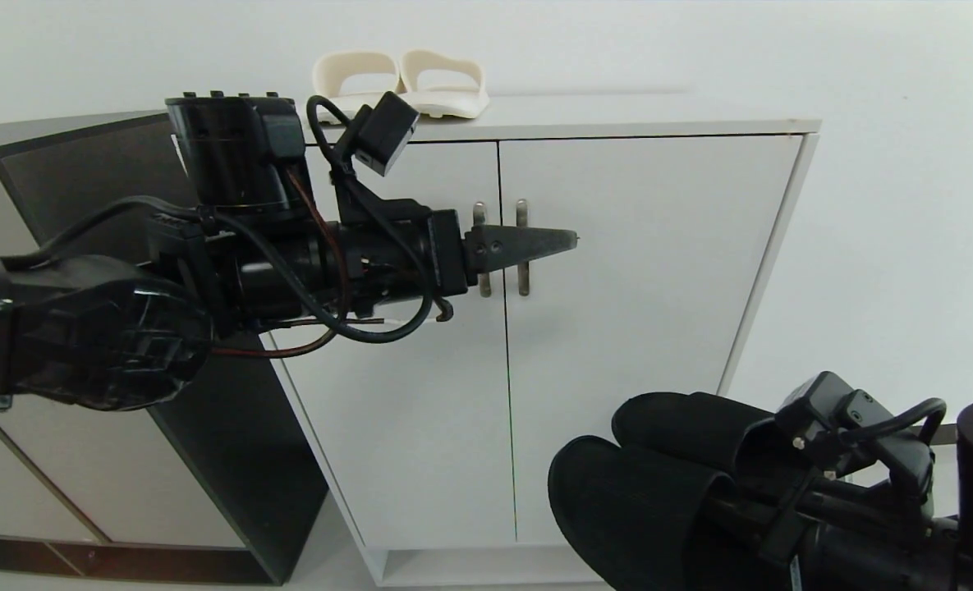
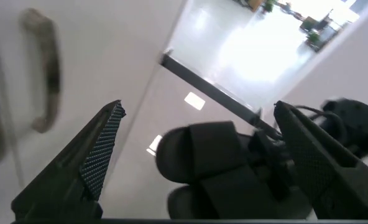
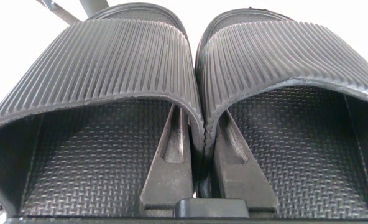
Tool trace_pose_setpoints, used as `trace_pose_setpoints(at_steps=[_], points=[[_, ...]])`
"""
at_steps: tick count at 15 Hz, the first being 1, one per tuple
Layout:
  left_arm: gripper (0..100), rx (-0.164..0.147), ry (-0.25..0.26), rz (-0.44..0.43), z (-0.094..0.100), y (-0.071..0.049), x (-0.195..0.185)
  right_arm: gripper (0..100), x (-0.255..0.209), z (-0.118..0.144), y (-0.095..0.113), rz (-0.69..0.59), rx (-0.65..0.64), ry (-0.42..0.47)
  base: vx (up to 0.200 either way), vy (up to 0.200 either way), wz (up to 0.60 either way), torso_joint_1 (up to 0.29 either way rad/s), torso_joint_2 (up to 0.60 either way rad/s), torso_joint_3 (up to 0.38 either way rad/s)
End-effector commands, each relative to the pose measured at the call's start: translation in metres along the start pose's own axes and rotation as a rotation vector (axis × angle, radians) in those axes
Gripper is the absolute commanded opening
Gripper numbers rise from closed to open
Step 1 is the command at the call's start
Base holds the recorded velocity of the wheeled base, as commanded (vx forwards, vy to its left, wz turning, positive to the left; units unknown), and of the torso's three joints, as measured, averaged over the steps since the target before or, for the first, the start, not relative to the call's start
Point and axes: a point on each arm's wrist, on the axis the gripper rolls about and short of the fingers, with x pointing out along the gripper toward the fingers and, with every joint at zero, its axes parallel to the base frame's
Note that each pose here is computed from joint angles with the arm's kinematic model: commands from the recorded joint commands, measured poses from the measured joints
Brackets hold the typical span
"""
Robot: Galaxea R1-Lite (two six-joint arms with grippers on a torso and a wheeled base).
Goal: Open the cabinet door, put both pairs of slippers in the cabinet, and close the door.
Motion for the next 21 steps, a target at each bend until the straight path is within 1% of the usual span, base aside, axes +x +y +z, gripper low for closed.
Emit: trace_pose_setpoints(at_steps=[1,2,3,4,5,6,9,13,14,19,20,21], points=[[100,0.000,-0.003,0.031,-0.002,0.008,0.007,0,0.002,-0.001,0.001,0.001,-0.001,0.007,0.000,0.000,0.00,0.000,0.00,0.000],[100,0.017,-0.010,0.053,-0.002,0.013,0.011,0,0.002,-0.001,0.001,0.001,-0.001,0.009,0.000,0.000,0.00,0.000,0.00,0.000],[100,0.027,-0.016,0.062,0.000,0.017,0.011,0,0.002,-0.002,0.001,0.002,-0.002,0.010,0.000,0.000,0.00,0.000,0.00,0.000],[100,0.029,-0.019,0.065,0.001,0.019,0.013,0,0.002,-0.001,0.001,0.002,-0.001,0.009,0.000,0.000,0.00,0.000,0.00,0.000],[100,0.041,-0.024,0.082,0.004,0.027,0.013,0,0.003,-0.001,0.001,0.002,-0.002,0.010,0.000,0.000,0.00,0.000,0.00,0.000],[100,0.050,-0.027,0.098,0.004,0.032,0.012,0,0.002,-0.001,0.001,0.004,-0.002,0.010,0.000,0.000,0.00,0.000,0.00,0.000],[100,0.059,-0.021,0.118,0.002,0.038,0.014,0,0.002,-0.001,0.001,0.004,-0.002,0.010,0.000,0.000,0.00,0.000,0.00,0.000],[100,0.046,0.002,0.118,-0.007,0.049,0.028,0,0.003,-0.001,0.001,0.004,-0.004,0.009,0.000,0.000,0.00,0.000,0.00,0.000],[100,0.044,0.005,0.118,-0.009,0.051,0.030,0,0.004,-0.001,0.001,0.003,-0.004,0.012,0.000,0.000,0.00,0.000,0.00,0.000],[100,0.046,0.007,0.109,-0.011,0.049,0.041,0,0.005,-0.002,0.001,0.003,-0.005,0.018,0.000,0.000,0.00,0.000,0.00,0.000],[0,0.047,0.006,0.108,-0.011,0.049,0.041,0,0.005,-0.002,0.002,0.005,-0.006,0.018,0.000,0.000,0.00,0.000,0.00,0.000],[0,0.047,0.006,0.108,-0.011,0.049,0.040,0,0.005,-0.003,0.003,0.009,-0.008,0.021,0.000,0.000,0.00,0.000,0.00,0.000]])
